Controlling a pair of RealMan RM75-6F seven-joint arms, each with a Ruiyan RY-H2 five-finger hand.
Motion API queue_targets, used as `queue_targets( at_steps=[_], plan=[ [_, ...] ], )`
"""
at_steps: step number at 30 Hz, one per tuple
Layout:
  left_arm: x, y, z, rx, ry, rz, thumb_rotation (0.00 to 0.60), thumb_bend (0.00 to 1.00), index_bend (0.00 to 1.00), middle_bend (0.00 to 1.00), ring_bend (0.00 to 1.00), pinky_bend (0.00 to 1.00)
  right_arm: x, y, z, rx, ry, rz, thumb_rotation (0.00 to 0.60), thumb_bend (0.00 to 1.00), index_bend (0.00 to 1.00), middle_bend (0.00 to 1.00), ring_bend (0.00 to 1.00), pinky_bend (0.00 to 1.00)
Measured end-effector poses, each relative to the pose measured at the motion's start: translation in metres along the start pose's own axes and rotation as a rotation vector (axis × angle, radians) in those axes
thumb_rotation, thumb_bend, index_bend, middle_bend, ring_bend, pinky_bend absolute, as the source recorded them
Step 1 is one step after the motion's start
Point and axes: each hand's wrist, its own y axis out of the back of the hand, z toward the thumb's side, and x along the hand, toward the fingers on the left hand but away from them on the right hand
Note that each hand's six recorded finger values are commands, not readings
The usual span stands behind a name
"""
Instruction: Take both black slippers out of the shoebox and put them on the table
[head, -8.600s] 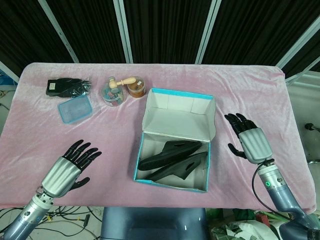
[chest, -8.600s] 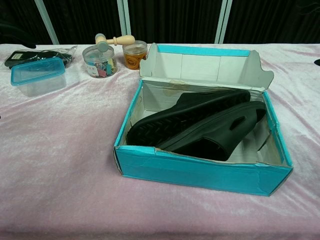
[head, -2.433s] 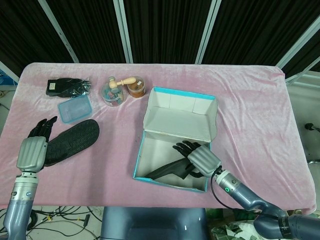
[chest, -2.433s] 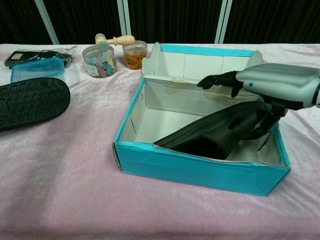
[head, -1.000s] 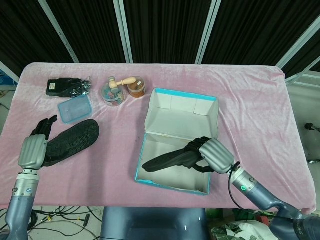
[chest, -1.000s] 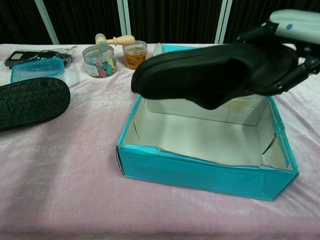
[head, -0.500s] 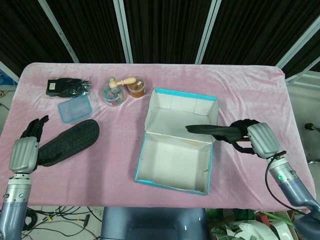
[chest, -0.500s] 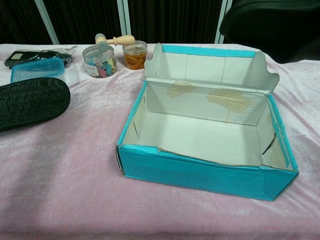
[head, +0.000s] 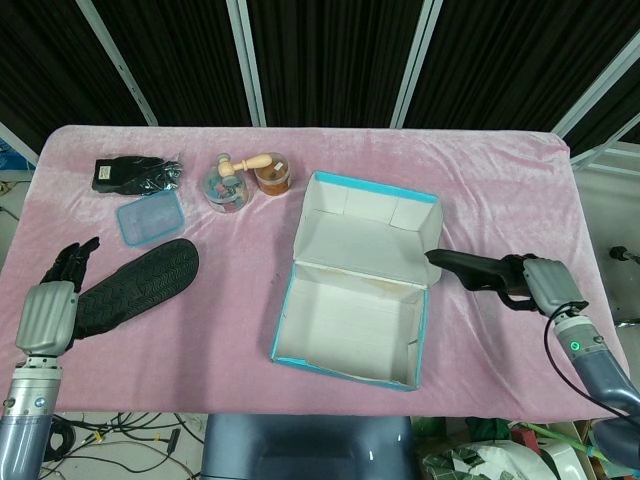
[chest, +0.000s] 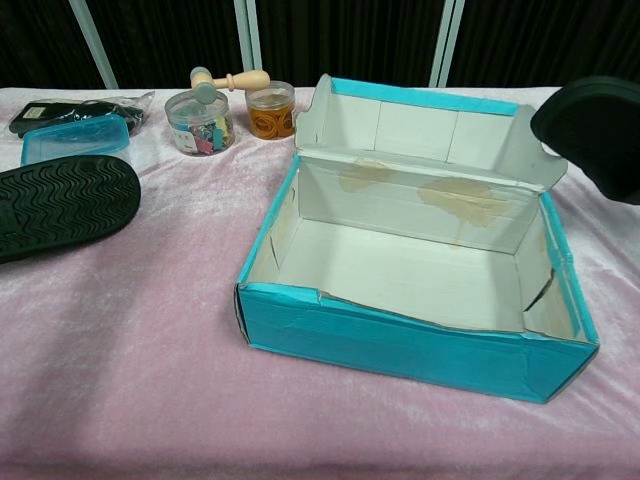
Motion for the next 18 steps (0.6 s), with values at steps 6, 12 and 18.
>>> queue_targets(
  at_steps=[6,12,18],
  plan=[
    [-0.002,0.000,-0.002,-0.003,0.006,0.000,0.600,0.00,0.00,0.13,0.05,0.25,0.001,0.002,-0.008,-0.081,-0.030,-0.004,0.600,0.37,0.62,0.39,0.31,0.40],
    [-0.004,-0.003,-0.001,-0.004,0.000,-0.009,0.600,0.00,0.00,0.13,0.05,0.25,-0.005,-0.003,-0.017,-0.019,-0.052,0.024,0.600,0.37,0.61,0.38,0.30,0.38],
    [-0.005,-0.003,-0.004,-0.002,0.008,-0.011,0.600,0.00,0.00,0.13,0.05,0.25,-0.020,-0.014,-0.010,0.117,-0.048,0.065,0.600,0.37,0.55,0.34,0.25,0.34]
  ],
)
